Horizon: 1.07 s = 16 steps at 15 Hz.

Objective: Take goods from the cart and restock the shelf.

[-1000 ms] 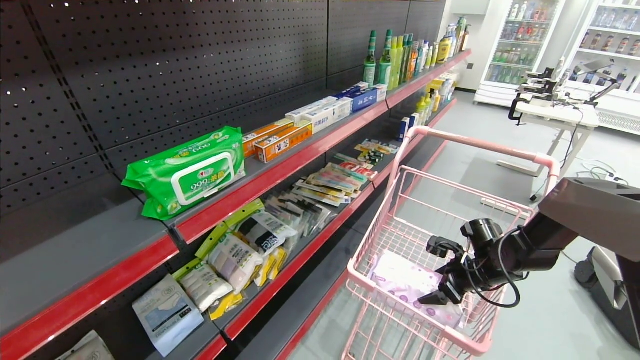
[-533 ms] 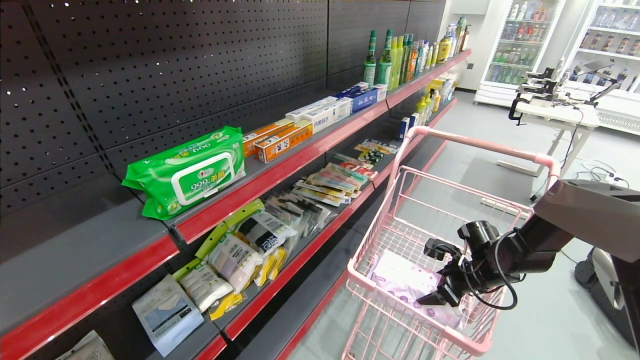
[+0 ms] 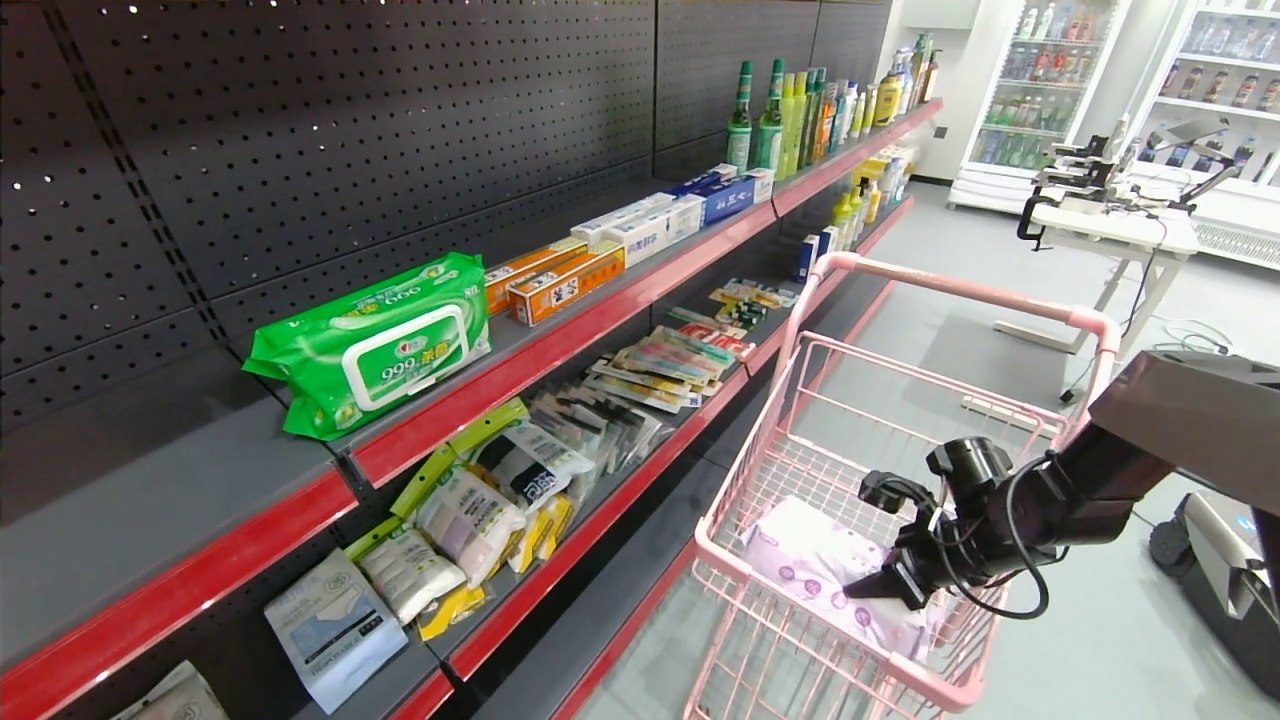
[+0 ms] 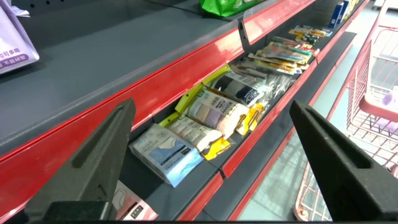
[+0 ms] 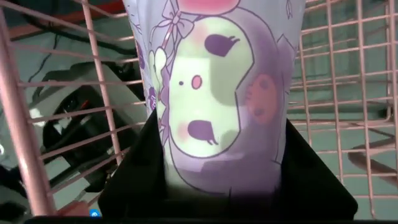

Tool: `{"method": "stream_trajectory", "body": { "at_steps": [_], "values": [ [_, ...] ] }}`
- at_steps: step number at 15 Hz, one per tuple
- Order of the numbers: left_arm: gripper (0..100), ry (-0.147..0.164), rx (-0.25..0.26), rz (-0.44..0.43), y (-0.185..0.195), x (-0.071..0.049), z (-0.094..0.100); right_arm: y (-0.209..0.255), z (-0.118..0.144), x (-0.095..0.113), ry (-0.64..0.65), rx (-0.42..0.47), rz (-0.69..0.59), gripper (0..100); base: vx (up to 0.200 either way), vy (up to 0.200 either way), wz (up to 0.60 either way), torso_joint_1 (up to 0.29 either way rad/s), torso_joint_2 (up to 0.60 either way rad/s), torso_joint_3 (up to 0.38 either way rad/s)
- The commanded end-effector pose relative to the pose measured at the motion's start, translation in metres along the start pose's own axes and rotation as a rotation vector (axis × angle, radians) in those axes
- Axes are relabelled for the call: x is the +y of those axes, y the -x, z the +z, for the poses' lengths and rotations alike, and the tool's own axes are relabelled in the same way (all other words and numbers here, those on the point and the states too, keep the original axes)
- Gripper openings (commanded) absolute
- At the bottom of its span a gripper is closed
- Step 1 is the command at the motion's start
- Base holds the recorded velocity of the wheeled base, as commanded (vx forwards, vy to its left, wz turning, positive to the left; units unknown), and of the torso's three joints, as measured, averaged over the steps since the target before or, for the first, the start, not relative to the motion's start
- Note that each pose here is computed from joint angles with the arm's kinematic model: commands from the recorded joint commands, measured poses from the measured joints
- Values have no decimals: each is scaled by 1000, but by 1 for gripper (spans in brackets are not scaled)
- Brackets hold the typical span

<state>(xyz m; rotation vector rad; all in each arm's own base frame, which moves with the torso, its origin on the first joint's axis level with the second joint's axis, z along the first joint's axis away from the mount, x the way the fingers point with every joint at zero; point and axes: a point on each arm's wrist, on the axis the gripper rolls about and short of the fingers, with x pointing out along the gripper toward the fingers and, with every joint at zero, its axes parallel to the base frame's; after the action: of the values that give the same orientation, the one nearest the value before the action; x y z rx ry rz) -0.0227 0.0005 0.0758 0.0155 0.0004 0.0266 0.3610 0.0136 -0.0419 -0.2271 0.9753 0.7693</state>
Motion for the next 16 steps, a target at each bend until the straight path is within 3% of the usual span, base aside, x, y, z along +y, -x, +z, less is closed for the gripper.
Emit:
{"method": "stream_trajectory", "body": {
  "at_steps": [1,7,9,13,16],
  "values": [
    [100,0,0,1,0,0,0,40,23,5,-69,-84,-80,0,0,0,0,0,0,0],
    [100,0,1,1,0,0,0,99,45,45,-263,-171,-211,0,0,0,0,0,0,0],
    [100,0,1,1,0,0,0,122,60,67,-363,-212,-401,0,0,0,0,0,0,0],
    [100,2,1,1,0,0,0,186,54,116,-319,-362,-480,0,0,0,0,0,0,0],
    [100,2,1,1,0,0,0,213,27,142,-239,-389,-537,0,0,0,0,0,0,0]
  ]
}}
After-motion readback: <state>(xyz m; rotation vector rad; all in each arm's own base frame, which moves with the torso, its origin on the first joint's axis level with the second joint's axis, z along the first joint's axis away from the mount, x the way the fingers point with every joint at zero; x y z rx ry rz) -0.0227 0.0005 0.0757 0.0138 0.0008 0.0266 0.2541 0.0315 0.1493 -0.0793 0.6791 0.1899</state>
